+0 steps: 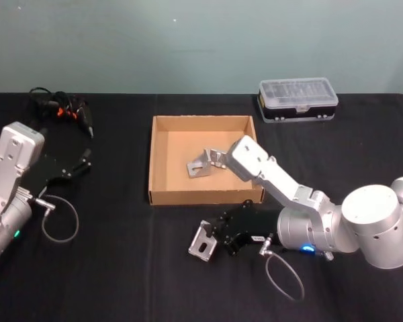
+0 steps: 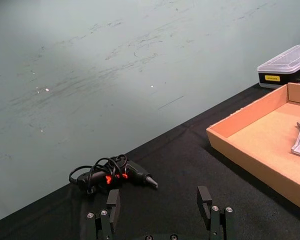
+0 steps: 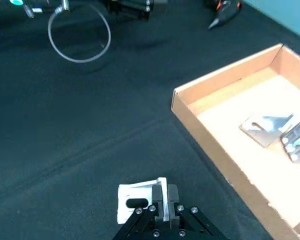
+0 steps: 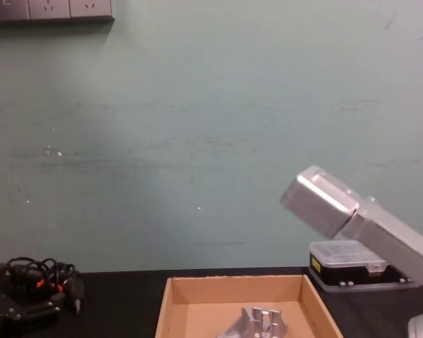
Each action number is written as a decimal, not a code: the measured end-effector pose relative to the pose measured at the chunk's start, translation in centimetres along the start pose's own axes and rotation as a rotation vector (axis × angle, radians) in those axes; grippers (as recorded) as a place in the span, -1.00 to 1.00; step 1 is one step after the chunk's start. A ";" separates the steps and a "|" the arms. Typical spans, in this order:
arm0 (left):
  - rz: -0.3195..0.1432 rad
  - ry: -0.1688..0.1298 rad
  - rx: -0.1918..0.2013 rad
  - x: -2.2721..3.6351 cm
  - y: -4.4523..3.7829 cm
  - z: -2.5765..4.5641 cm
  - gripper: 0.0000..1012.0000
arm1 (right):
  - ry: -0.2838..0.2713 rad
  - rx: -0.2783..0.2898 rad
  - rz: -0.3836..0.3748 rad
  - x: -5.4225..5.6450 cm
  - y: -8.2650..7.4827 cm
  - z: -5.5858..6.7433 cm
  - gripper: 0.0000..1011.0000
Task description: Use one hand to pick up the angle iron from the table and place it into the box.
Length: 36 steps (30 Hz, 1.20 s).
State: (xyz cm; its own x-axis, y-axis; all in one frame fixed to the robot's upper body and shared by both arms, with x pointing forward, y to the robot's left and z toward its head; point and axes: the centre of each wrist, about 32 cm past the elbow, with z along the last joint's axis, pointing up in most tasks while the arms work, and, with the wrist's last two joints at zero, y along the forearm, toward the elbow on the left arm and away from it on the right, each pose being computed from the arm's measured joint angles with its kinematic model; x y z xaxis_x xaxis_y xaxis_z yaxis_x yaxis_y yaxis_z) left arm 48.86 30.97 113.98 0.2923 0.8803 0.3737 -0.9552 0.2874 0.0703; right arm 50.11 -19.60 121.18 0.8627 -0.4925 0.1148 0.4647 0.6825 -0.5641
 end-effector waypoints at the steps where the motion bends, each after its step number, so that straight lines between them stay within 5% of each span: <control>1: 0.000 0.000 0.000 0.00 0.00 0.00 1.00 | -0.001 0.006 0.000 0.0 -0.1 0.0 -0.86; 16: 0.000 0.000 0.000 0.00 0.00 0.00 1.00 | -0.006 0.110 -0.097 1.2 -2.0 1.4 -0.86; 25: 0.000 0.000 0.000 0.00 0.00 0.00 1.00 | 0.026 0.159 -0.246 4.9 -1.7 2.4 -0.86; 36: 0.000 0.000 0.000 0.00 0.00 0.00 1.00 | 0.040 0.135 -0.337 7.9 0.1 2.9 -0.86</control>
State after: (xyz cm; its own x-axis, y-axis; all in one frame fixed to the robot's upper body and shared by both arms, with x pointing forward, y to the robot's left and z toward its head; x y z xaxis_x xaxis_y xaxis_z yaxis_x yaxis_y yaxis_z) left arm 48.86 30.97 113.98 0.2922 0.8803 0.3738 -0.9553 0.2872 0.0704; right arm 57.61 -21.85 124.42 0.6497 -0.7208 0.2417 0.7458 0.5426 -0.3866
